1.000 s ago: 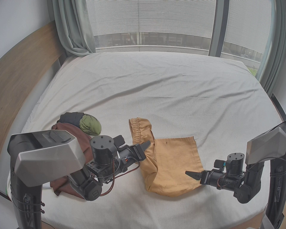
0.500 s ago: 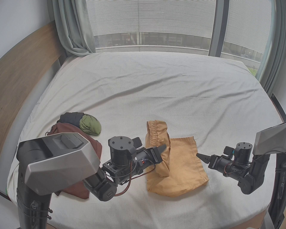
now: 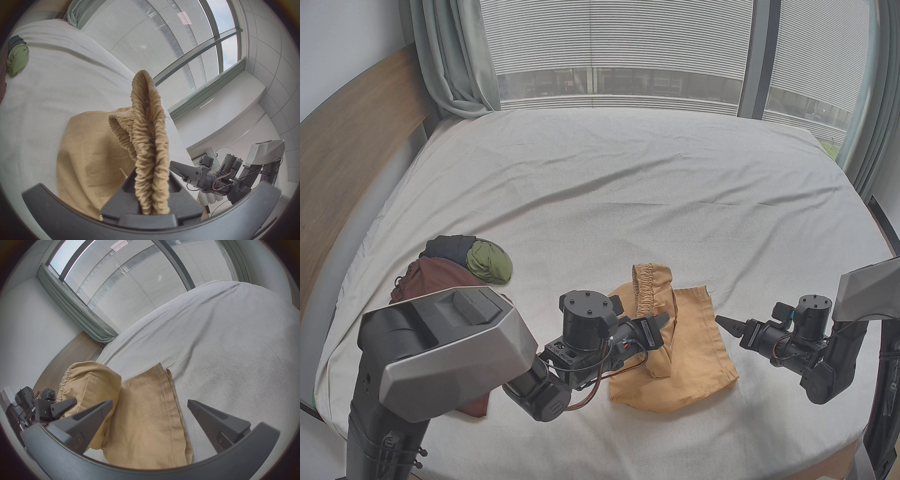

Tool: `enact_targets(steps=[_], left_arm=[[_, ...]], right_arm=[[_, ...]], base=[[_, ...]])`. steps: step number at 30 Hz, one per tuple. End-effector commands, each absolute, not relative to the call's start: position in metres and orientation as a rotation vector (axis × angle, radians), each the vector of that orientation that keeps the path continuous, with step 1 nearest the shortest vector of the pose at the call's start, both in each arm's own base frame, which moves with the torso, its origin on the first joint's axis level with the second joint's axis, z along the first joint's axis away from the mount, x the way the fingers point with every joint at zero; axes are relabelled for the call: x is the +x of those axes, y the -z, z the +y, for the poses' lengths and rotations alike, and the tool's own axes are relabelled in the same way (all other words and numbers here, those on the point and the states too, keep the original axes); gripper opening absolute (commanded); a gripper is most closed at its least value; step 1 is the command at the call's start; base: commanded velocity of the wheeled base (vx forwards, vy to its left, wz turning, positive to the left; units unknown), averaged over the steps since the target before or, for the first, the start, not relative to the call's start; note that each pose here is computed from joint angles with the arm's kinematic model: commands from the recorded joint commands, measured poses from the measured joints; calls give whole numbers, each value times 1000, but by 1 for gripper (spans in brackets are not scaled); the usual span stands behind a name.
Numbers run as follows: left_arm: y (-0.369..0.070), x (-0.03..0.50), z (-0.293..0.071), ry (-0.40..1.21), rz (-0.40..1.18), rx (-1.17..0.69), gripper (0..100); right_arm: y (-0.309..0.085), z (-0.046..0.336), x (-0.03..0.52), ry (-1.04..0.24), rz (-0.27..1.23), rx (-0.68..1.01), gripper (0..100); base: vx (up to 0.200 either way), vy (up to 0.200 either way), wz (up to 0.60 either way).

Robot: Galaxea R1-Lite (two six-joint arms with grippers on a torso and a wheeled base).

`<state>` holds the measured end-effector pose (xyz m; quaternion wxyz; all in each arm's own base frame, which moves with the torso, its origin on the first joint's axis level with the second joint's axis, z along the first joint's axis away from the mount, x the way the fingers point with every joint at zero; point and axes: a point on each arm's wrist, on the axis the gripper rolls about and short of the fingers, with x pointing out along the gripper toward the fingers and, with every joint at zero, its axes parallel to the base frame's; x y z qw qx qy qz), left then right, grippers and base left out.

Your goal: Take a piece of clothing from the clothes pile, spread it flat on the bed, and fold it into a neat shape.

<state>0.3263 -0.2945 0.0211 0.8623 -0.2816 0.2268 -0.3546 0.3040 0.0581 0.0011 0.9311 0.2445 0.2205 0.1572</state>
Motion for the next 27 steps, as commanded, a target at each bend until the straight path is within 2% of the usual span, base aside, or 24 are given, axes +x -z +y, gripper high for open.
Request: enact_targets(steps=[1,18,19,27], left_arm=[[-16,325,-305,760,485,-585,0],[-9,323,-317,769,524,-569,0],[-9,323,-318,769,528,-567,100],[-8,324,-317,744,517,-566,100]], right_arm=[[-2,56,304,-317,446,502,100],[-3,56,306,-318,438,502,100],[-3,56,306,-318,438,502,100],[-3,56,306,-318,437,502,100]], base=[[0,0,0],[0,0,0],[0,0,0],[0,0,0]])
